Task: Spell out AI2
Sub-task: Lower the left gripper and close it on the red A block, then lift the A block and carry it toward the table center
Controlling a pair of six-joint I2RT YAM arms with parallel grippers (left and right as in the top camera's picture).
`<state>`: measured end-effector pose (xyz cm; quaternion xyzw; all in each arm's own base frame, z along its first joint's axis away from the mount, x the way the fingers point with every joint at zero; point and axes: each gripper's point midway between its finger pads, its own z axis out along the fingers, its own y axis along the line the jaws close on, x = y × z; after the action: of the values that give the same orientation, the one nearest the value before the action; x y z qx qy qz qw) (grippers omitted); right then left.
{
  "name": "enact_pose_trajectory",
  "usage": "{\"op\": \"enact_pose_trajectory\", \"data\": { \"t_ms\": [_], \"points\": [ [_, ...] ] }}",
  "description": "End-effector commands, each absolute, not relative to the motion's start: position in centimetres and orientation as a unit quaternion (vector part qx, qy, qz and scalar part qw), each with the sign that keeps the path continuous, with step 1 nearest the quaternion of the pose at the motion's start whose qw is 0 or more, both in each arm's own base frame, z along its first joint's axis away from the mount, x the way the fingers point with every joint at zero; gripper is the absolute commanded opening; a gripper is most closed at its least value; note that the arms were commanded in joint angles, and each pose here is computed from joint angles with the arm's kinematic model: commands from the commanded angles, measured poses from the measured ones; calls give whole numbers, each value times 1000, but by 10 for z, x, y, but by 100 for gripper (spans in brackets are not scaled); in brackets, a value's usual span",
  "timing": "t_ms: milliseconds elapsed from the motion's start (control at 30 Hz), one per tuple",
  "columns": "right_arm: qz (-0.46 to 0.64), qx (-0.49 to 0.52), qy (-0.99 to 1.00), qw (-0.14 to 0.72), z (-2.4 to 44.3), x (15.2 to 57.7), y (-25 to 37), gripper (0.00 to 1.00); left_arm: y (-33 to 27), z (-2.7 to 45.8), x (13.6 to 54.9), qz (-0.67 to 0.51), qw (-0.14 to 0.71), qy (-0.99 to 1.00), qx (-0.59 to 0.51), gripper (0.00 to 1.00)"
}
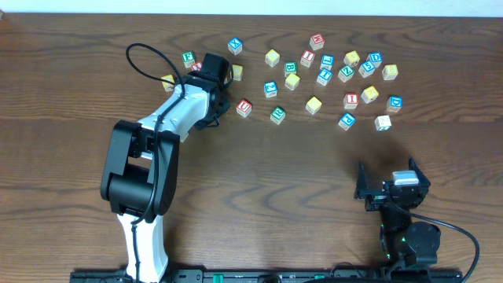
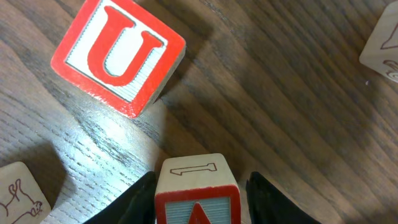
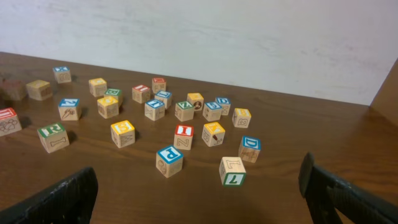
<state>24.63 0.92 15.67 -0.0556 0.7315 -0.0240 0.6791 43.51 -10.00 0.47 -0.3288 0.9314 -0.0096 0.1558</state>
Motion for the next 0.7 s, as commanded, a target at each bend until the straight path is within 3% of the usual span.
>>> {"op": "enact_pose_trajectory", "data": {
  "t_ms": [0, 167, 467, 667],
  "points": [
    [-22, -47, 732, 679, 156, 246, 7, 99, -92, 0, 433, 5, 155, 932, -327, 44],
    [-22, -47, 732, 679, 156, 246, 7, 99, -92, 0, 433, 5, 155, 932, -326, 42],
    [-22, -47, 732, 679, 156, 246, 7, 99, -92, 0, 433, 6, 155, 934, -323, 22],
    [-22, -47, 732, 679, 156, 246, 7, 99, -92, 1, 433, 9, 155, 942, -298, 20]
  ]
}}
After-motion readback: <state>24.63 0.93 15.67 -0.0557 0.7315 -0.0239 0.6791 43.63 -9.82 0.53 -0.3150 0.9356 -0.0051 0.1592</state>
